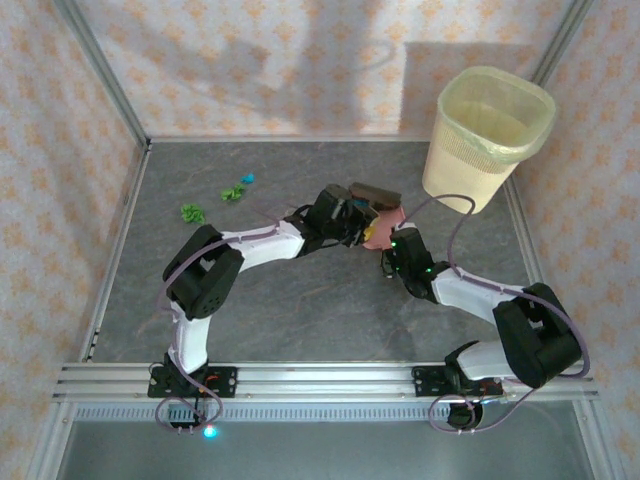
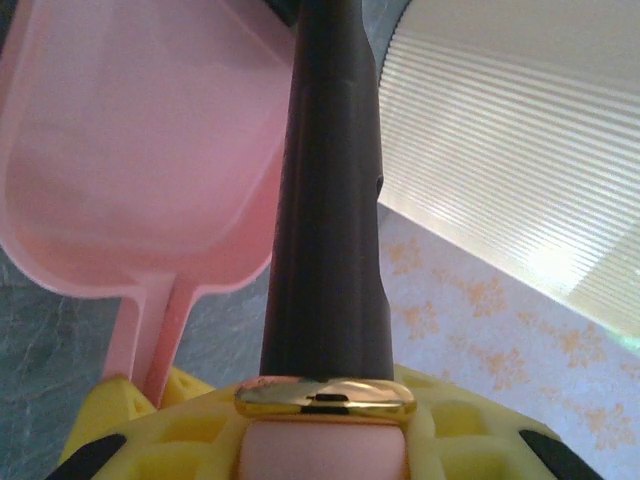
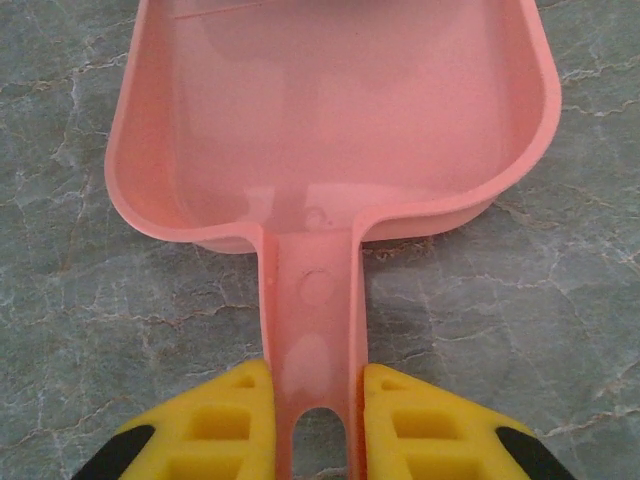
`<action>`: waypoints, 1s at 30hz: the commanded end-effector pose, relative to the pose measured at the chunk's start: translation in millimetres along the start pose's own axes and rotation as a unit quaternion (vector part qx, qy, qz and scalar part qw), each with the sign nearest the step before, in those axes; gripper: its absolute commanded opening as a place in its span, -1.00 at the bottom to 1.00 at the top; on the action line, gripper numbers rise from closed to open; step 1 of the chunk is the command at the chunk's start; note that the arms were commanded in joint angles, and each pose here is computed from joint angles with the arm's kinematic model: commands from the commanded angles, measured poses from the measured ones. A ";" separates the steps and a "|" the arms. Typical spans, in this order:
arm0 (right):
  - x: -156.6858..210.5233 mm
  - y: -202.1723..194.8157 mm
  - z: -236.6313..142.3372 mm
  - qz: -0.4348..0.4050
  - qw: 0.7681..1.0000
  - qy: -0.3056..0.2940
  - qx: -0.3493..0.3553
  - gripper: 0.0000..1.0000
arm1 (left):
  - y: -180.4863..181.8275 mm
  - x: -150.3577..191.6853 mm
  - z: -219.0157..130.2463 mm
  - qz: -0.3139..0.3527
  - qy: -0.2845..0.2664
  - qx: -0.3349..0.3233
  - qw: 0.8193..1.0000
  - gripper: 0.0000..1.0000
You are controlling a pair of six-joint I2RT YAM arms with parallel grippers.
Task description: Sweep away the paper scraps from the table
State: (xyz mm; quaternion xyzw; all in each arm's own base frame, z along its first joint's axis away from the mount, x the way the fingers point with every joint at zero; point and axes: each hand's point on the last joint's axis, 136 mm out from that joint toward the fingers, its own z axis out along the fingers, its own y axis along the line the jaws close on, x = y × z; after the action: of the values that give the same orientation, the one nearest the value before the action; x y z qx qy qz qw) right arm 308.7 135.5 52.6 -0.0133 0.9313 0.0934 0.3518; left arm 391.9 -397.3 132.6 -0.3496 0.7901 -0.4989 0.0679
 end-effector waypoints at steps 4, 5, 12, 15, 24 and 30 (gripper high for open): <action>-2.1 -0.6 2.9 0.009 1.000 -0.012 -0.004 -0.96 | -23.8 16.9 -34.4 0.008 0.008 0.038 0.999 -1.00; -1.9 -0.2 3.1 0.010 1.000 -0.012 -0.005 -0.96 | -24.2 15.3 -39.3 0.010 0.000 0.040 0.999 -1.00; -2.2 1.8 2.2 0.009 1.000 -0.014 -0.012 -0.95 | -41.3 -9.8 -62.5 0.017 -0.031 0.054 0.998 -1.00; -1.4 3.3 2.6 0.008 1.000 -0.012 -0.016 -0.95 | -49.0 -17.2 -67.6 0.025 -0.037 0.048 0.998 -1.00; -1.5 5.4 3.7 0.000 1.000 -0.006 -0.019 -0.94 | -32.8 -65.9 -77.1 0.008 -0.083 0.021 0.996 -1.00; -1.8 5.7 5.0 -0.005 1.000 -0.001 -0.016 -0.93 | -24.2 -78.4 -63.3 0.002 -0.071 0.005 0.997 -1.00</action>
State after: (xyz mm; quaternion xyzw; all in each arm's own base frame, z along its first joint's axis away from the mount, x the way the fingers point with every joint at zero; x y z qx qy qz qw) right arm 308.8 143.0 49.9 -0.0206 0.9298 0.1122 0.3500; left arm 424.0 -297.8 152.9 -0.4095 0.7764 -0.4641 0.1186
